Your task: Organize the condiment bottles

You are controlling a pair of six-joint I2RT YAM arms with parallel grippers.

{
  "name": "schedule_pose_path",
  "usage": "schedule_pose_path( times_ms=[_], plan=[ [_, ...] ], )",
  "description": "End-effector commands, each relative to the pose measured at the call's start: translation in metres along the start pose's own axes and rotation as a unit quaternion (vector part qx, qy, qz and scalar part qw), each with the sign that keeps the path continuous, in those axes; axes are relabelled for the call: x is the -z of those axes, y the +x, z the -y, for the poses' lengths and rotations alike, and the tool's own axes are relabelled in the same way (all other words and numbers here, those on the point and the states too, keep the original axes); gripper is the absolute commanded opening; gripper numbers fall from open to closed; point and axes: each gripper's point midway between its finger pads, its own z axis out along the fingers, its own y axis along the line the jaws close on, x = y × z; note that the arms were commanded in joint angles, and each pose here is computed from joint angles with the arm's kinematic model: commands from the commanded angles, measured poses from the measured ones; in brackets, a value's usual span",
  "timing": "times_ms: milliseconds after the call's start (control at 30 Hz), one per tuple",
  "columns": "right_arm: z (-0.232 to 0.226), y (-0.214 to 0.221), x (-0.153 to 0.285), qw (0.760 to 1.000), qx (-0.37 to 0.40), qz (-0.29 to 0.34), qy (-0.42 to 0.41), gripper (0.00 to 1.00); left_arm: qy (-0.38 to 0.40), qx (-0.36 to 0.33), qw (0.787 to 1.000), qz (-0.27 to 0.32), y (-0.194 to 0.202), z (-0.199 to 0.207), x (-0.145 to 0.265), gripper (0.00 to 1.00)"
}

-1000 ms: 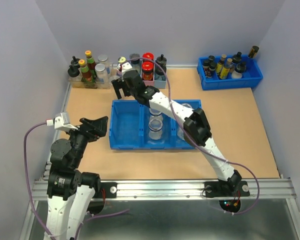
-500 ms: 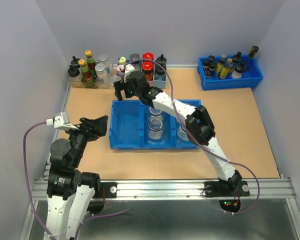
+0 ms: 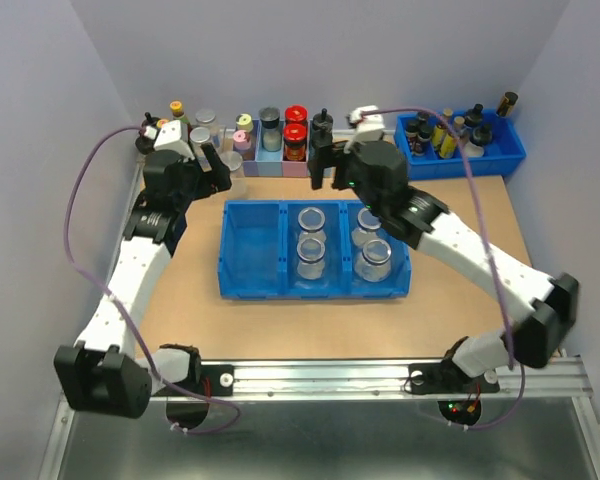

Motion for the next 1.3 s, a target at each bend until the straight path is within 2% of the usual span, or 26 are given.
schedule_pose_path(
  times_ms=[0, 33, 167, 200, 400, 600, 1033, 1267],
  plan=[
    [0.03, -0.013, 0.053, 0.999, -0.018, 0.007, 0.035, 1.0, -0.001, -0.07, 0.997, 0.043, -0.042, 0.008, -0.03, 0.99],
    [0.033, -0.022, 0.068, 0.999, -0.021, 0.015, 0.034, 1.0, -0.003, -0.086, 0.996, 0.04, -0.043, 0.007, -0.037, 0.99],
    [0.043, -0.005, 0.092, 0.999, -0.022, -0.005, 0.034, 1.0, -0.003, -0.116, 0.993, 0.027, -0.045, 0.01, -0.066, 0.99],
    [0.044, -0.007, 0.1, 0.999, -0.028, -0.001, 0.03, 1.0, -0.008, -0.123, 0.992, 0.007, -0.032, 0.008, -0.08, 0.99],
    [0.046, 0.011, 0.112, 0.999, -0.035, -0.022, 0.023, 1.0, -0.035, -0.144, 0.988, -0.033, -0.003, 0.003, -0.13, 0.99],
    [0.054, 0.019, 0.12, 0.998, -0.032, -0.031, 0.035, 1.0, -0.073, -0.158, 0.984, -0.041, 0.003, -0.01, -0.163, 0.99],
    [0.058, 0.025, 0.118, 0.998, -0.02, -0.044, 0.045, 1.0, -0.102, -0.169, 0.978, -0.066, 0.027, -0.027, -0.191, 0.99],
    [0.057, 0.026, 0.115, 0.998, -0.018, -0.045, 0.047, 1.0, -0.082, -0.167, 0.979, -0.086, 0.047, -0.025, -0.203, 0.99]
  ],
)
